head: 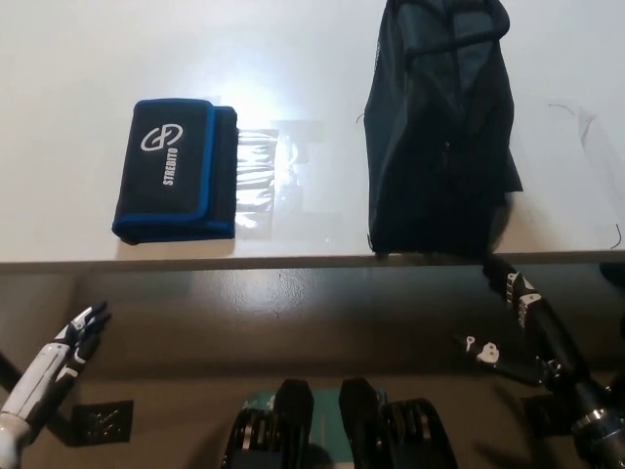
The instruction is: Use both hands to pick up the lunch bag on the right hand side and smoothly move it near the note book on the left hand side
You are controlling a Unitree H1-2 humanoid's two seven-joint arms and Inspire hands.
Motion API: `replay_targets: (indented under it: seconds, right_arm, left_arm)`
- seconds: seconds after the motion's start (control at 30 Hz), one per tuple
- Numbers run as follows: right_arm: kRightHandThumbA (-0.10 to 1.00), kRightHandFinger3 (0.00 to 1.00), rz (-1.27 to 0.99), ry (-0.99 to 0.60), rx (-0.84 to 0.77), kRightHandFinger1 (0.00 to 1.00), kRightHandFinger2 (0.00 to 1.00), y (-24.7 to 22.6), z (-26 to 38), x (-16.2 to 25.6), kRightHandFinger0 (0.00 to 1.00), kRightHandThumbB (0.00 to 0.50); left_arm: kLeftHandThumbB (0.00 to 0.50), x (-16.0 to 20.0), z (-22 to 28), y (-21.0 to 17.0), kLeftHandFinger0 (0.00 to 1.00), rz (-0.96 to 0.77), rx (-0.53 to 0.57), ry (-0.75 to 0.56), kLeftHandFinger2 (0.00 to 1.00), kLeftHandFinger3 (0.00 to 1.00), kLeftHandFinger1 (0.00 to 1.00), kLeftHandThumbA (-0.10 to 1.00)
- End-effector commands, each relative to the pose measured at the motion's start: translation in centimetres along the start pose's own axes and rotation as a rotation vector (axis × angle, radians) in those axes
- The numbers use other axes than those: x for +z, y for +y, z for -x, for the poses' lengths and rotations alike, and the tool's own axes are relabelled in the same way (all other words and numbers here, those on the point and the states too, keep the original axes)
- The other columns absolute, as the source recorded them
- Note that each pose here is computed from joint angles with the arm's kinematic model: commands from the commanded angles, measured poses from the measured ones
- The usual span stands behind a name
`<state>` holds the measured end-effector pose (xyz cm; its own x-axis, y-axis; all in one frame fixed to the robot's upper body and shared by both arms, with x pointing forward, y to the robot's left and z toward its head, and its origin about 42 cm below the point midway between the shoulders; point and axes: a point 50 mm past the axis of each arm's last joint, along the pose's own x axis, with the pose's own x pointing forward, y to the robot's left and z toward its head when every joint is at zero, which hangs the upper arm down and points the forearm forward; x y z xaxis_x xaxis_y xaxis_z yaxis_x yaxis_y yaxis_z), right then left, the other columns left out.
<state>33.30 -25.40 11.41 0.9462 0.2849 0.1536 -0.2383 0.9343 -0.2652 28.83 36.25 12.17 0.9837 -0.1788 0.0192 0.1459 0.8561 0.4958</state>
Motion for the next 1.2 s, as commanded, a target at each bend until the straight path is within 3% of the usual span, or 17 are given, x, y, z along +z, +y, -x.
replay_targets:
  seconds: [0.0, 0.07, 0.33, 0.73, 0.83, 0.87, 0.9, 0.93, 1.0, 1.07, 1.13, 1.17]
  right_arm:
    - [0.96, 1.00, 0.023, -0.154, -0.036, 1.00, 1.00, -1.8, 0.0, 3.5, 1.00, 0.264]
    - [0.95, 1.00, 0.016, -0.193, -0.064, 1.00, 1.00, -2.5, 0.4, 4.6, 1.00, 0.254]
    - [0.94, 1.00, 0.011, -0.260, -0.111, 1.00, 1.00, -3.7, 0.0, 6.8, 1.00, 0.215]
    - [0.98, 1.00, 0.031, -0.308, -0.168, 1.00, 1.00, -4.9, -0.9, 8.5, 1.00, 0.211]
    - [0.98, 1.00, -0.003, -0.323, -0.186, 1.00, 1.00, -5.3, -1.5, 8.9, 1.00, 0.181]
    - [0.97, 1.00, -0.034, -0.328, -0.189, 1.00, 1.00, -5.4, -1.6, 9.0, 1.00, 0.181]
    - [0.95, 1.00, -0.107, -0.331, -0.198, 1.00, 1.00, -5.5, -1.8, 9.0, 1.00, 0.186]
    - [1.00, 1.00, -0.212, -0.322, -0.199, 1.00, 1.00, -5.8, -2.1, 9.0, 1.00, 0.187]
    - [1.00, 1.00, -0.363, -0.321, -0.201, 1.00, 1.00, -6.5, -3.1, 8.9, 1.00, 0.174]
    - [1.00, 1.00, -0.456, -0.305, -0.208, 1.00, 1.00, -7.3, -4.1, 8.8, 1.00, 0.207]
    - [1.00, 1.00, -0.513, -0.307, -0.205, 1.00, 1.00, -7.9, -5.0, 8.9, 1.00, 0.192]
    - [1.00, 1.00, -0.551, -0.308, -0.217, 1.00, 1.00, -8.4, -5.7, 8.9, 1.00, 0.229]
  left_arm:
    - [0.359, 2.8, 0.0, 0.7, 1.00, 0.017, -0.012, -0.173, 1.00, 1.00, 1.00, 1.00]
    - [0.397, 4.3, 0.2, 0.6, 1.00, 0.043, -0.011, -0.226, 1.00, 1.00, 1.00, 1.00]
    - [0.353, 8.5, -2.1, 0.5, 1.00, 0.067, -0.012, -0.358, 1.00, 1.00, 1.00, 1.00]
    - [0.308, 13.7, -5.7, 1.3, 1.00, 0.084, 0.017, -0.437, 1.00, 1.00, 1.00, 1.00]
    - [0.231, 15.0, -7.2, 1.7, 1.00, 0.093, 0.027, -0.468, 1.00, 1.00, 1.00, 1.00]
    - [0.229, 15.3, -7.5, 1.8, 1.00, 0.095, 0.026, -0.468, 1.00, 1.00, 1.00, 1.00]
    - [0.209, 15.6, -8.0, 1.8, 1.00, 0.094, 0.028, -0.480, 1.00, 1.00, 1.00, 1.00]
    - [0.178, 16.2, -8.6, 1.7, 1.00, 0.096, 0.032, -0.497, 1.00, 1.00, 1.00, 1.00]
    - [0.176, 17.3, -9.8, 1.4, 1.00, 0.117, 0.036, -0.501, 1.00, 1.00, 1.00, 1.00]
    - [0.224, 18.1, -10.8, 1.1, 1.00, 0.147, 0.029, -0.484, 1.00, 1.00, 1.00, 1.00]
    - [0.265, 18.7, -12.3, 0.8, 1.00, 0.248, 0.006, -0.465, 1.00, 1.00, 1.00, 1.00]
    - [0.285, 18.8, -12.8, 0.7, 1.00, 0.283, -0.003, -0.465, 1.00, 1.00, 1.00, 1.00]
